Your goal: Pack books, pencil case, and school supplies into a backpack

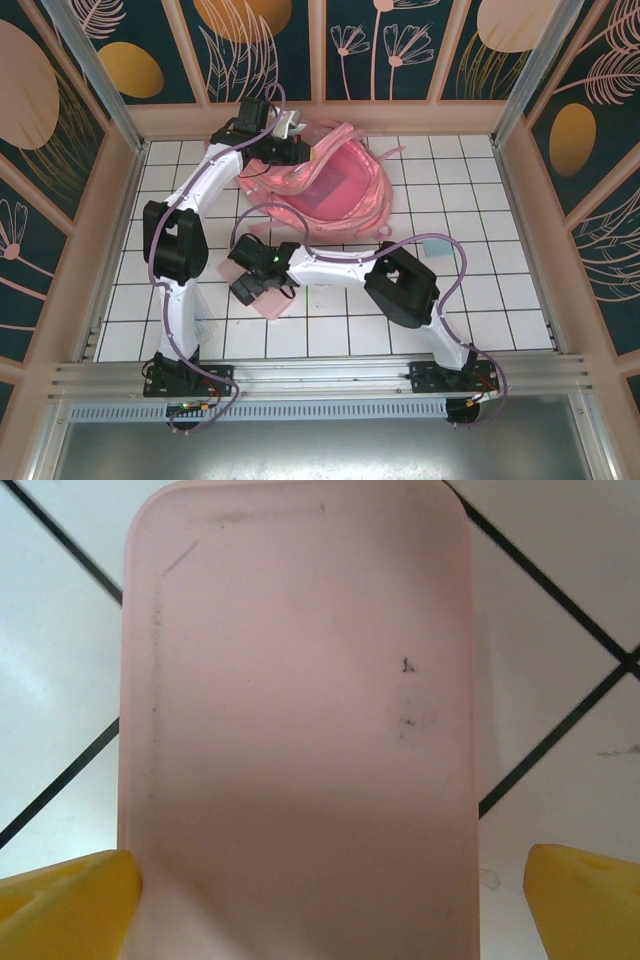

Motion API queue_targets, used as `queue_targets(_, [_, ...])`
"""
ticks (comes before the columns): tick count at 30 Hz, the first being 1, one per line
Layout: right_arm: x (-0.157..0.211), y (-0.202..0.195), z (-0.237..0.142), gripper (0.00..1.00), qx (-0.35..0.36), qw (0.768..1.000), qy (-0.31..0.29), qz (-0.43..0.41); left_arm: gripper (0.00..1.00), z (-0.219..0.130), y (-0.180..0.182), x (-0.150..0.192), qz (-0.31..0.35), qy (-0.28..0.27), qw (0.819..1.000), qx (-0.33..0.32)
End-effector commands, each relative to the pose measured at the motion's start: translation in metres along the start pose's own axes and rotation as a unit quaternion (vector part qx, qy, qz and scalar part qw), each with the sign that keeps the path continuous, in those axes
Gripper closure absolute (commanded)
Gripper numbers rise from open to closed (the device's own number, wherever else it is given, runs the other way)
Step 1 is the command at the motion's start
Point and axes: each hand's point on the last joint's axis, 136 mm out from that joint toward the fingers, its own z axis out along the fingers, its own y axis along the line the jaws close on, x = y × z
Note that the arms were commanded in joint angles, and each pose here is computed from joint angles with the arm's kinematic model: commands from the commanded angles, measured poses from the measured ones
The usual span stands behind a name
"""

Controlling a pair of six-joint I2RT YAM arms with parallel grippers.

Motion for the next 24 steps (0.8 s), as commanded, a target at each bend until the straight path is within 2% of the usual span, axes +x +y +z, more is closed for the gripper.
queue_targets(1, [0.038,0.025,0.008,0.01,-0.042,0.997,0.057,-0.039,1.0,-0.016,0.005,-0.038,0.028,-0.061,0.998,-0.009])
queue_targets(4, [0.04,0.034,0.002,0.01,-0.068,0.996,0.053,-0.037,1.0,-0.016,0.006,-0.039,0.026,-0.061,0.998,-0.009])
queue_targets(12, [0.052,0.031,0.004,0.01,-0.062,0.995,0.069,-0.047,1.0,-0.017,0.006,-0.04,0.025,-0.062,0.998,-0.01])
queue_targets(24, [0.06,-0.004,0.014,0.04,0.036,0.995,0.073,-0.056,1.0,-0.015,0.009,-0.04,0.02,-0.063,0.998,-0.015])
